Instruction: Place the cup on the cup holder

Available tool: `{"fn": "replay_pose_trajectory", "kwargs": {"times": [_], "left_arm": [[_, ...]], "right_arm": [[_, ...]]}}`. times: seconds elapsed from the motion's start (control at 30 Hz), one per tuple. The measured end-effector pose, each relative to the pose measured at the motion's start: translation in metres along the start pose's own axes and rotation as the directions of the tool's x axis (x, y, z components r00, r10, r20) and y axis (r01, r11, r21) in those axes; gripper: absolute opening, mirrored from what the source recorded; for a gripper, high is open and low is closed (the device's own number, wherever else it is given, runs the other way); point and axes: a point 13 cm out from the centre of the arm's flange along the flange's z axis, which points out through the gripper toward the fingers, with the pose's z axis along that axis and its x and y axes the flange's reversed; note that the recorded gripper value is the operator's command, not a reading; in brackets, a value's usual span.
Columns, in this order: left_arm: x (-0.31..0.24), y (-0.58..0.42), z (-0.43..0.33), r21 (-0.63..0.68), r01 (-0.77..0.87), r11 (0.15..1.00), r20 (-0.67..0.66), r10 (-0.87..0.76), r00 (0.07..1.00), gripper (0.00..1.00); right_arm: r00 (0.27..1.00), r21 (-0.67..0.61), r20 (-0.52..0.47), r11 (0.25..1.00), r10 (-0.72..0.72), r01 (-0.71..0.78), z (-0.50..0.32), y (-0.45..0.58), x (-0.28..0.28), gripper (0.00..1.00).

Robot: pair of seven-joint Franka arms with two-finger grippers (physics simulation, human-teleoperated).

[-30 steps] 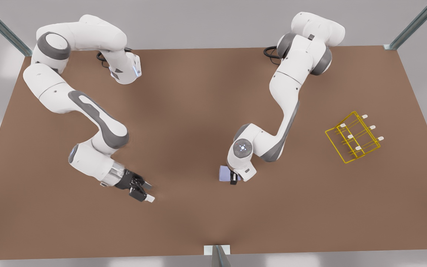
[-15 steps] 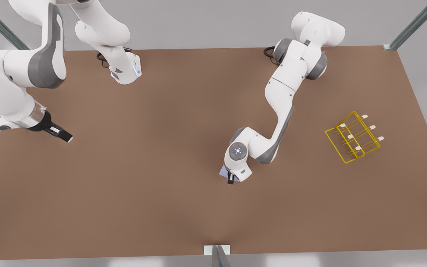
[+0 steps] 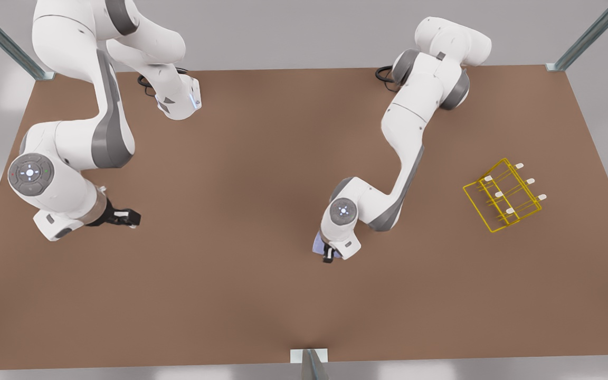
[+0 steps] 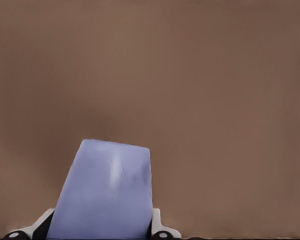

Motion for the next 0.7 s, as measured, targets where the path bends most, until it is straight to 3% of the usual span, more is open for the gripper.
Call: {"fn": "replay_pose_trajectory", "kwargs": {"times": [0.2, 0.37, 0.53, 0.7], "left_arm": [[-0.050, -0.001, -0.089, -0.027, 0.018, 0.999, 0.109, -0.015, 0.994, 0.72], [-0.127, 0.017, -0.104, -0.100, -0.023, 0.995, 0.432, 0.064, 0.900, 0.72], [-0.213, 0.047, -0.116, -0.222, 0.027, 0.975, 0.789, 0.164, 0.592, 0.73], [-0.283, 0.091, -0.133, -0.303, 0.222, 0.927, 0.942, 0.256, 0.220, 0.74]], "right_arm": [[0.998, 0.002, 0.021, 0.998, -0.056, 0.056, 0.004, -0.004, -0.011, 1.00], [0.995, 0.001, 0.018, 0.995, -0.098, 0.098, 0.010, -0.002, -0.013, 1.00], [0.992, 0.000, 0.019, 0.992, -0.123, 0.123, 0.012, -0.004, -0.015, 1.00], [0.989, 0.002, 0.019, 0.989, -0.145, 0.145, 0.013, -0.004, -0.015, 1.00]]}}
